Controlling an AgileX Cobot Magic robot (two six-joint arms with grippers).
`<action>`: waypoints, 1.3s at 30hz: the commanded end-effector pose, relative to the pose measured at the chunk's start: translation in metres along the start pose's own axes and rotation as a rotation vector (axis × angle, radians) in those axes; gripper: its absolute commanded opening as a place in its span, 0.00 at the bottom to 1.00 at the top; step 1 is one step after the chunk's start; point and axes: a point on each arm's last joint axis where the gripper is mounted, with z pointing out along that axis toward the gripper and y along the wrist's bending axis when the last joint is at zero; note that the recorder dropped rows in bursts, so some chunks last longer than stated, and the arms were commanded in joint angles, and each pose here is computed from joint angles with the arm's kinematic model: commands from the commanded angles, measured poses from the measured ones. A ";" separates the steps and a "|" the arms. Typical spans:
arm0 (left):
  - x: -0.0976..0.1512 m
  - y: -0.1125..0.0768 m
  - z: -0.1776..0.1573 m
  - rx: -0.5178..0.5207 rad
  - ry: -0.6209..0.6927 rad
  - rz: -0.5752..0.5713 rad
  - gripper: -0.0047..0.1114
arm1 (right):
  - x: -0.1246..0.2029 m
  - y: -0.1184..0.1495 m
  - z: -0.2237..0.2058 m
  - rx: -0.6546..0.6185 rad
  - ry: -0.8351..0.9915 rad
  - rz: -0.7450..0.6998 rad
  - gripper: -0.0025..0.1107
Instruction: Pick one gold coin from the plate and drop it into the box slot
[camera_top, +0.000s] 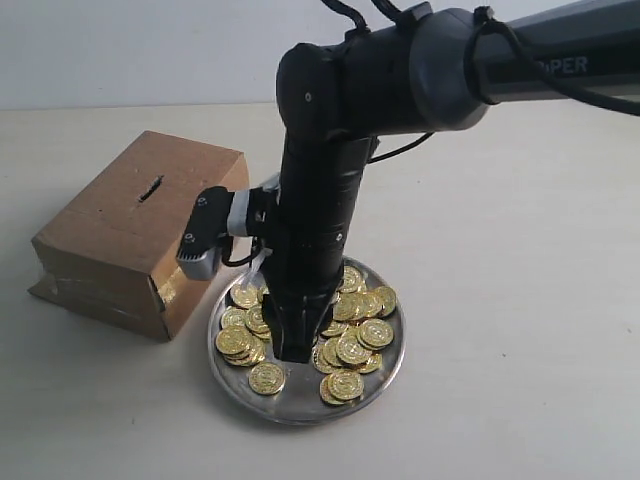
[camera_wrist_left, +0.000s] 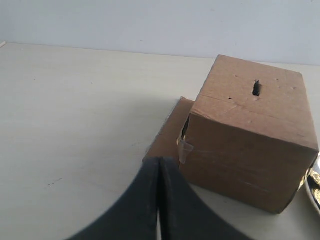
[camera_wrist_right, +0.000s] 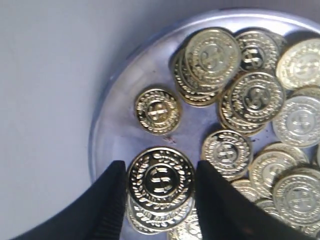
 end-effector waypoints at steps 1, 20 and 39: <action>-0.001 0.000 0.000 0.004 -0.014 0.006 0.04 | -0.007 0.014 -0.010 -0.110 -0.067 -0.019 0.05; -0.001 0.000 0.000 0.004 -0.014 0.006 0.04 | -0.014 0.017 -0.023 -0.305 -0.301 -0.007 0.05; -0.001 0.000 0.000 0.004 -0.014 0.006 0.04 | 0.001 -0.005 -0.010 -0.098 -0.144 -0.088 0.05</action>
